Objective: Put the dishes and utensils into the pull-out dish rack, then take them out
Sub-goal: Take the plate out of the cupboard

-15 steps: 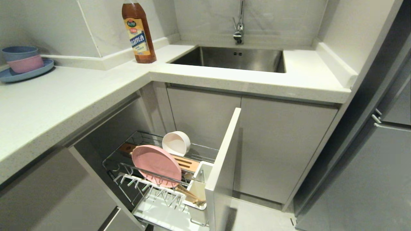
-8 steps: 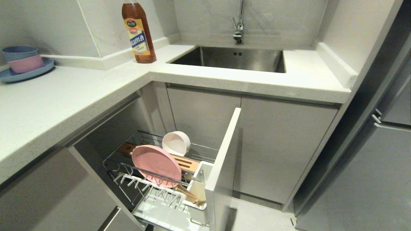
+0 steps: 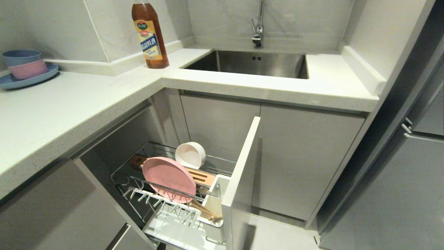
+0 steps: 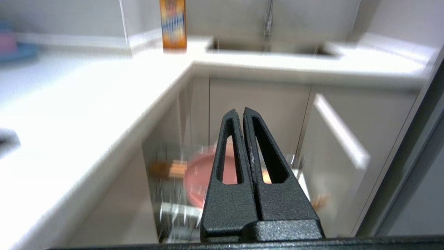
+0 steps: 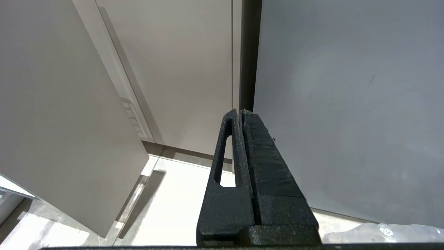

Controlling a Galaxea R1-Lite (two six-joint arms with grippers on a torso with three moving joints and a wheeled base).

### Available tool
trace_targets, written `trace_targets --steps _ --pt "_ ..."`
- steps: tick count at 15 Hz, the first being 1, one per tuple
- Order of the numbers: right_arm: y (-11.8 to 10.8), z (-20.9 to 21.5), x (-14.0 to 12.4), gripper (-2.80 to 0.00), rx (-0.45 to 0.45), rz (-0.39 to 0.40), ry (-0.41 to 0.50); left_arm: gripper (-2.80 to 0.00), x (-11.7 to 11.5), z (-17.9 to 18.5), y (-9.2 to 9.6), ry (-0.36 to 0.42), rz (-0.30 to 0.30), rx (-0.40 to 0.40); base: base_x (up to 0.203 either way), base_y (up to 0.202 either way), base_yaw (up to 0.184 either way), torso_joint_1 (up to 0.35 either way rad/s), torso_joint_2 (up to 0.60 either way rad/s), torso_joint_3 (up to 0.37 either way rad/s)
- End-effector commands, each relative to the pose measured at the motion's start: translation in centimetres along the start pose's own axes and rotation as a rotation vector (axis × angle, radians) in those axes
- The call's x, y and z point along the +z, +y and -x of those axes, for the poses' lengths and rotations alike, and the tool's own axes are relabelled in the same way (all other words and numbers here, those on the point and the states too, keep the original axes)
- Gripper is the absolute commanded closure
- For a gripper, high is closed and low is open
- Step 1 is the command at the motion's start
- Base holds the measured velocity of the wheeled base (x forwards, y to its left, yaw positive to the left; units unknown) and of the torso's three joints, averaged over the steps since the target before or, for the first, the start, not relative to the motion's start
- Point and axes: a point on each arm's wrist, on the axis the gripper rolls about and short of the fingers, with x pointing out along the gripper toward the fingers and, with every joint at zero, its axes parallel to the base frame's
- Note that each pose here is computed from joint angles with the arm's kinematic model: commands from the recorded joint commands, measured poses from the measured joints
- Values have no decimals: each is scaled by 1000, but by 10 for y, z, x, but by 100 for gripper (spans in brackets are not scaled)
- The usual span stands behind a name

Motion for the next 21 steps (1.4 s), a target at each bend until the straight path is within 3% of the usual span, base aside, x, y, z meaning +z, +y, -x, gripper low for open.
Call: trace_targets --steps 1,3,7,10,12,15,18,21 --pt "0 0 0 0 1 0 1 0 38 -23 1 17 16 1 0 0 0 0 0 0" --pt "0 0 -1 0 1 1 3 0 71 -45 2 13 80 16 0 0 0 0 0 0" --pt "0 0 -1 0 0 -1 3 0 124 -99 6 45 326 74 0 0 0 0 0 0" --pt "0 0 -1 0 0 0 3 0 131 -136 14 208 550 122 0 0 0 0 0 0" --pt "0 0 -1 0 -1 -1 3 0 129 -151 14 357 684 83 0 0 0 0 0 0" --pt "0 0 -1 0 -1 0 2 0 114 -175 10 597 754 40 0 0 0 0 0 0" --pt "0 0 -1 0 1 0 3 0 88 -197 1 842 750 46 0 0 0 0 0 0" --pt "0 0 -1 0 0 -1 3 0 68 -219 -10 974 782 61 0 0 0 0 0 0"
